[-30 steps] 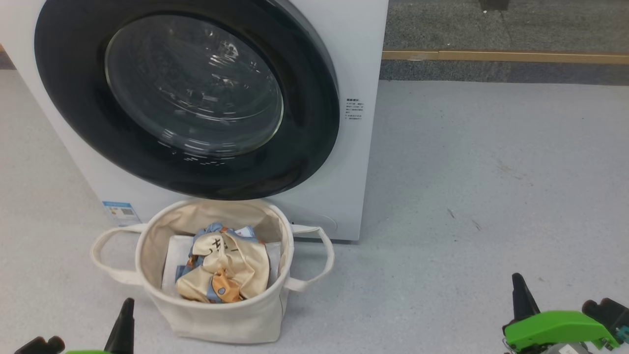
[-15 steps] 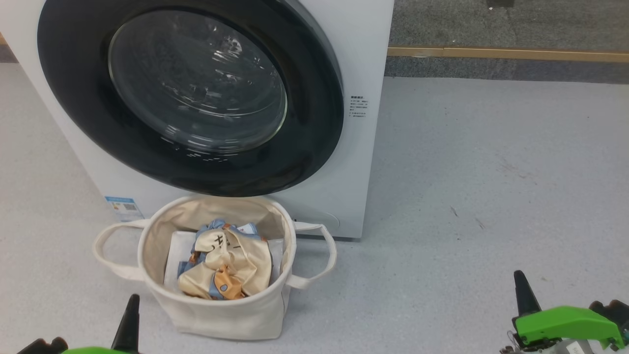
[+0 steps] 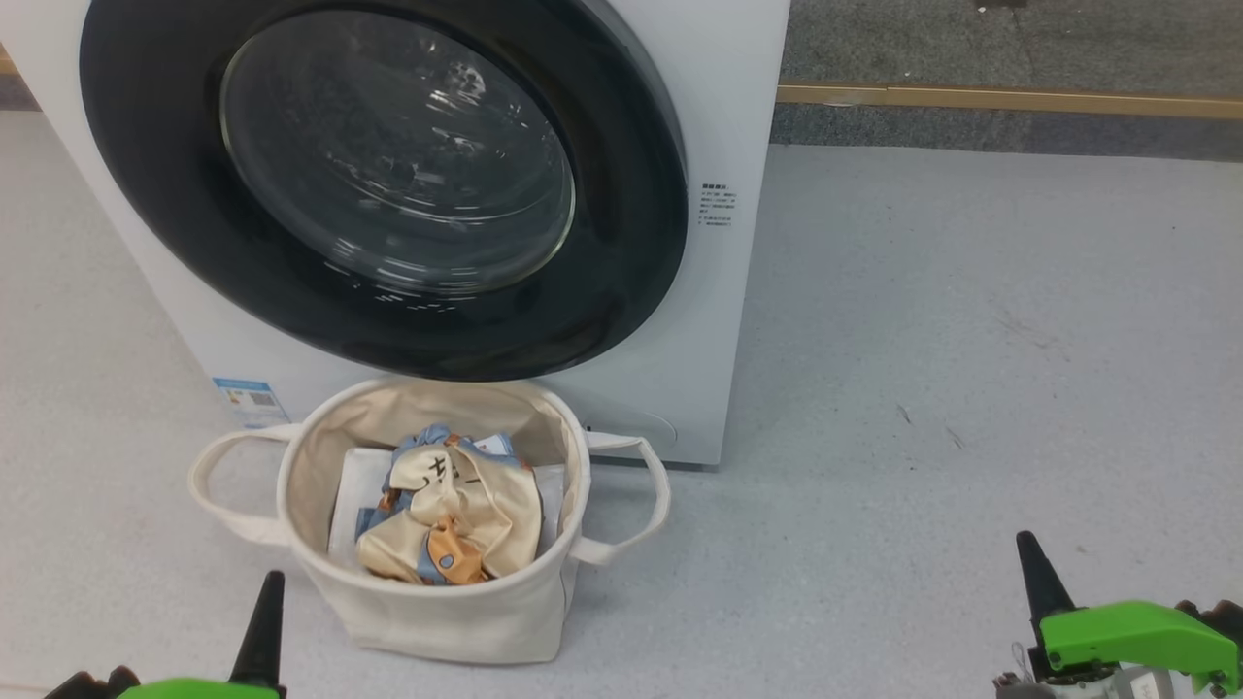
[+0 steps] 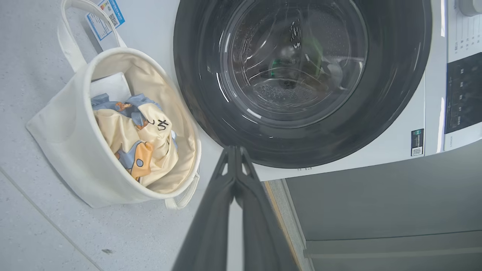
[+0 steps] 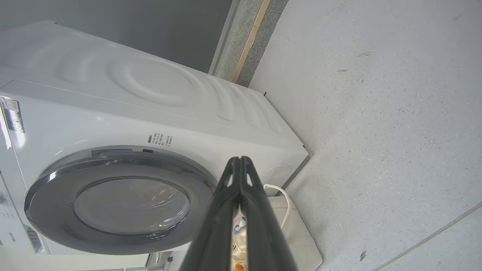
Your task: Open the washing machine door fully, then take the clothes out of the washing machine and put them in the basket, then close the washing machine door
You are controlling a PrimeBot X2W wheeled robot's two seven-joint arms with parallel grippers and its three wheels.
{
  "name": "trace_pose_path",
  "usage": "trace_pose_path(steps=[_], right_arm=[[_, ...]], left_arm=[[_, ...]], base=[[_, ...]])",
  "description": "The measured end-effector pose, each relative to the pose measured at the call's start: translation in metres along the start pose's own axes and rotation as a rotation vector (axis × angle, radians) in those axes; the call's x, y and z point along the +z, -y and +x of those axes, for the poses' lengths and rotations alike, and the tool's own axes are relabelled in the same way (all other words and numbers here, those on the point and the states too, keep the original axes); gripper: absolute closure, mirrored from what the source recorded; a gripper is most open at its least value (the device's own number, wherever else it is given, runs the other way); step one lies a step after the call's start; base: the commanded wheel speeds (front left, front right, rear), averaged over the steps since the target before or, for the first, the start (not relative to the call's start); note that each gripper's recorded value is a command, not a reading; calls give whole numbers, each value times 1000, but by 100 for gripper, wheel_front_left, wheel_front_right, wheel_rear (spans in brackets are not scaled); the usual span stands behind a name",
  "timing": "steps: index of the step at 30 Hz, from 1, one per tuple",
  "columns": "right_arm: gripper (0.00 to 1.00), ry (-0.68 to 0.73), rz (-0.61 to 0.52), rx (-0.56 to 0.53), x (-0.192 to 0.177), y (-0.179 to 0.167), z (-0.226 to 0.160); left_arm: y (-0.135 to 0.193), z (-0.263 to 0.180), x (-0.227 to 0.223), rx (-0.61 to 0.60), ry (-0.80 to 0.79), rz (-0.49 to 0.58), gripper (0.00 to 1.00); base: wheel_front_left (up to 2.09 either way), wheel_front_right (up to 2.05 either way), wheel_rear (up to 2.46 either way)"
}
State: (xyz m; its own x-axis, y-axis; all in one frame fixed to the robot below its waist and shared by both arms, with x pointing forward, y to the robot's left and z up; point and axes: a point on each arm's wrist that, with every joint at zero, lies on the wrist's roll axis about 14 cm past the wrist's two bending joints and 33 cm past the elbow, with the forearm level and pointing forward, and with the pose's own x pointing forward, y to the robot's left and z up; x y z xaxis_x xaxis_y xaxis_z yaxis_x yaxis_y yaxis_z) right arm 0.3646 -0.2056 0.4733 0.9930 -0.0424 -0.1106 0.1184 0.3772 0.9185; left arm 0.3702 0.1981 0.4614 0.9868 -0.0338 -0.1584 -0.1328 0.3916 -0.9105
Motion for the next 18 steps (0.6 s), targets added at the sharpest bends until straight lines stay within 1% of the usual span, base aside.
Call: trace_pose_path(steps=[18], right_arm=[[100,-2,197,3,2,0,4]], left_arm=[[7,1,-2,-21,8,-202,100]], base=[[0,0,0]])
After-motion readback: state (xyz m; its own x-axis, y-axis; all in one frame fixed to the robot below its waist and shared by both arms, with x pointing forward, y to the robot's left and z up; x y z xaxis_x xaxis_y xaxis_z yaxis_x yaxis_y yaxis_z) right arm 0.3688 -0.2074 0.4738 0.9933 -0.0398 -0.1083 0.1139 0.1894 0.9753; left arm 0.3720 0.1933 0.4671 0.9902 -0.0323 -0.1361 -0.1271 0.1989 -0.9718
